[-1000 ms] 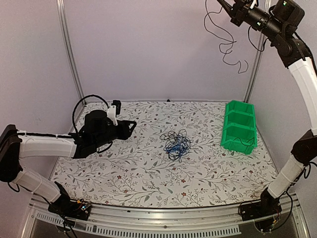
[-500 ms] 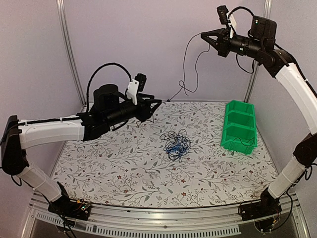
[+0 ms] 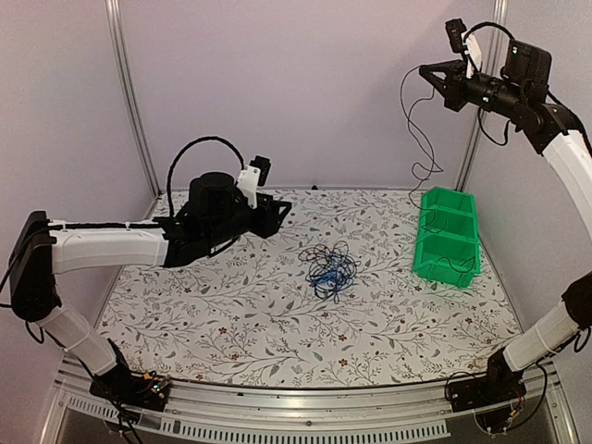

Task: Untangle the cables

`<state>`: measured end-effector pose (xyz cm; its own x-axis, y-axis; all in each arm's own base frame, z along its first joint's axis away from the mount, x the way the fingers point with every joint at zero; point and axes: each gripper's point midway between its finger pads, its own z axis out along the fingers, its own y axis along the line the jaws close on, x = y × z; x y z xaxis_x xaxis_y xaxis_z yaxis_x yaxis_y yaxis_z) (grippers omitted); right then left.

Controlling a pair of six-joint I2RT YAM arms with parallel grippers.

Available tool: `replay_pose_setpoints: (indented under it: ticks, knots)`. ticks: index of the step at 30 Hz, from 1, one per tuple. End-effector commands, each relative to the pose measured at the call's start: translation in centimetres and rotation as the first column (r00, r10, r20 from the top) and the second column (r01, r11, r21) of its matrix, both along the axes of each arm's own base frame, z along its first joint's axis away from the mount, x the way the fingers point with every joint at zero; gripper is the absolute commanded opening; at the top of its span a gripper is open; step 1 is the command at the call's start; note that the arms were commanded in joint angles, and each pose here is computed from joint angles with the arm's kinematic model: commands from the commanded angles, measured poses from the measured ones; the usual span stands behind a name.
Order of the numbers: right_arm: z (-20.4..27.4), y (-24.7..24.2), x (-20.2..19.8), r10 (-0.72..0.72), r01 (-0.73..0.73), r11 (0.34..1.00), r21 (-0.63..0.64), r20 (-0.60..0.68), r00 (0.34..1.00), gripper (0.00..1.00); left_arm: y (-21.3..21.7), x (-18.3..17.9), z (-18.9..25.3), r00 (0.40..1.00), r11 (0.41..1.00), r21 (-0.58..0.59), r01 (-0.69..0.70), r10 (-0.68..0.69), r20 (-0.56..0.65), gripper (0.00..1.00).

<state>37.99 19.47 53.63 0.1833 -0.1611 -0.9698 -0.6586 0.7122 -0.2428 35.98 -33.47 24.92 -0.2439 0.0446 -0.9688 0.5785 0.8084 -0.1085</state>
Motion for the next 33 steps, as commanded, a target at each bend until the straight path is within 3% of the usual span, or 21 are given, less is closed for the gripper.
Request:
replay_pose_setpoints:
  ticks: [1,23,33]
  knots:
    - [-0.6,-3.4,0.5,-0.093,0.093,0.996,-0.007,-0.021,0.995,0.00,0.3,1.0,-0.9,0.999,0.999,0.012,-0.035,0.036,-0.033,0.55]
    - [-5.1,-10.6,0.0,-0.318,0.312,0.945,-0.095,-0.053,0.947,0.00,-1.6,2.6,-1.5,0.998,0.999,0.031,0.030,-0.029,-0.052,0.54]
    - [-11.3,-17.0,0.4,-0.458,0.435,0.885,-0.167,-0.141,0.878,0.00,-1.7,2.8,-2.6,0.996,0.999,0.017,0.031,-0.030,-0.088,0.54]
